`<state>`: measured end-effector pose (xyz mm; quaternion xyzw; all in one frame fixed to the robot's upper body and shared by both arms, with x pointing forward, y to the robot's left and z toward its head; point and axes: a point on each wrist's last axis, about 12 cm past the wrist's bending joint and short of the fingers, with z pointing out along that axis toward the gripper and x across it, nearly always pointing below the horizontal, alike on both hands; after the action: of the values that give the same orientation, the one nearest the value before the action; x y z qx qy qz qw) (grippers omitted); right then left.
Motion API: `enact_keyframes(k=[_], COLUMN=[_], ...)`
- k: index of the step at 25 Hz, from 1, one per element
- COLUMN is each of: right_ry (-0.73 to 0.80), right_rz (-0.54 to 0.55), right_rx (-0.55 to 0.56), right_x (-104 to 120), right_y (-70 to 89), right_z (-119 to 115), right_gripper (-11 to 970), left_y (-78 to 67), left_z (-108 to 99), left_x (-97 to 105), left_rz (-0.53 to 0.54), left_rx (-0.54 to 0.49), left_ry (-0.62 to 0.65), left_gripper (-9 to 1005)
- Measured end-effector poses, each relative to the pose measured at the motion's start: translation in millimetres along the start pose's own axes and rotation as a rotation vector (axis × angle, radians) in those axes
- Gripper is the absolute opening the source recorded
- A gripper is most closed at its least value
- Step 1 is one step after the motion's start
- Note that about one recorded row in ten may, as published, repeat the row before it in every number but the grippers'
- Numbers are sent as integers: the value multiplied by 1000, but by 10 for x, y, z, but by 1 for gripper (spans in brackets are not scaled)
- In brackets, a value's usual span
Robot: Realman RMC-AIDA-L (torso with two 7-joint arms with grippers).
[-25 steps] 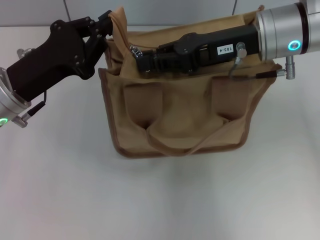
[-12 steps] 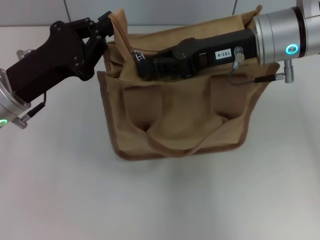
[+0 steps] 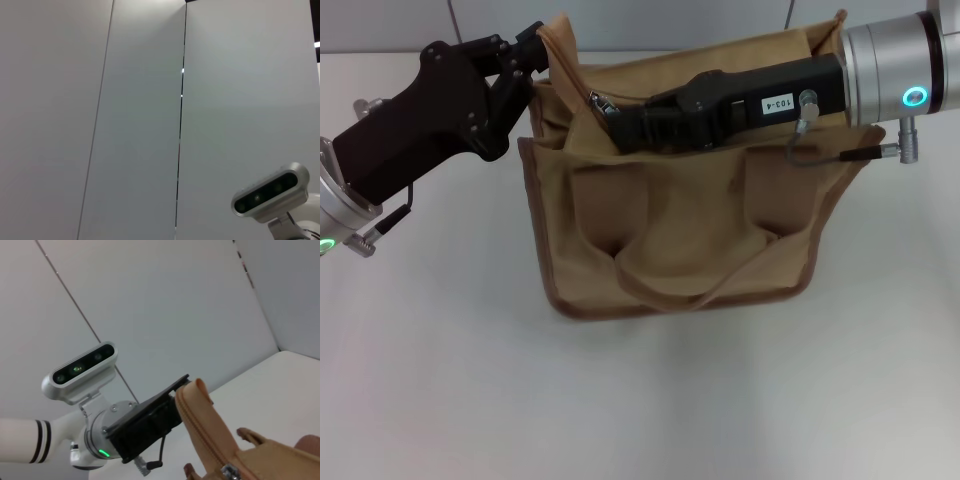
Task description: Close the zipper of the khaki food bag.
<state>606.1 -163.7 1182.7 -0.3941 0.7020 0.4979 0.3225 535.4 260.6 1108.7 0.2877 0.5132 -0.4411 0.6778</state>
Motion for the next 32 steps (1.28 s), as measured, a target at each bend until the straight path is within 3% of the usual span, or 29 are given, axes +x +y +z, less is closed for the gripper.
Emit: enact_keyframes(k=[18,26,29,32], right_ry=[-2,-11,-49,-75], right_rz=[16,75,108,117], right_rx=[82,240,353,411], right_x=[-59,140,260,306], right_y=[-34,-66,-56,-38], right_z=[-89,-491,-841,-1010], right_gripper=[9,7,7,6], left_y=[17,62,76,91], left_z=[17,-17,-23,-28], left_x=[-16,-51,-59,-65], left_rz=[5,15,16,20], left_rx=[-4,-41,-50,-58], left_ry=[-8,-26,-27,-24], left_gripper=[31,46,52,58])
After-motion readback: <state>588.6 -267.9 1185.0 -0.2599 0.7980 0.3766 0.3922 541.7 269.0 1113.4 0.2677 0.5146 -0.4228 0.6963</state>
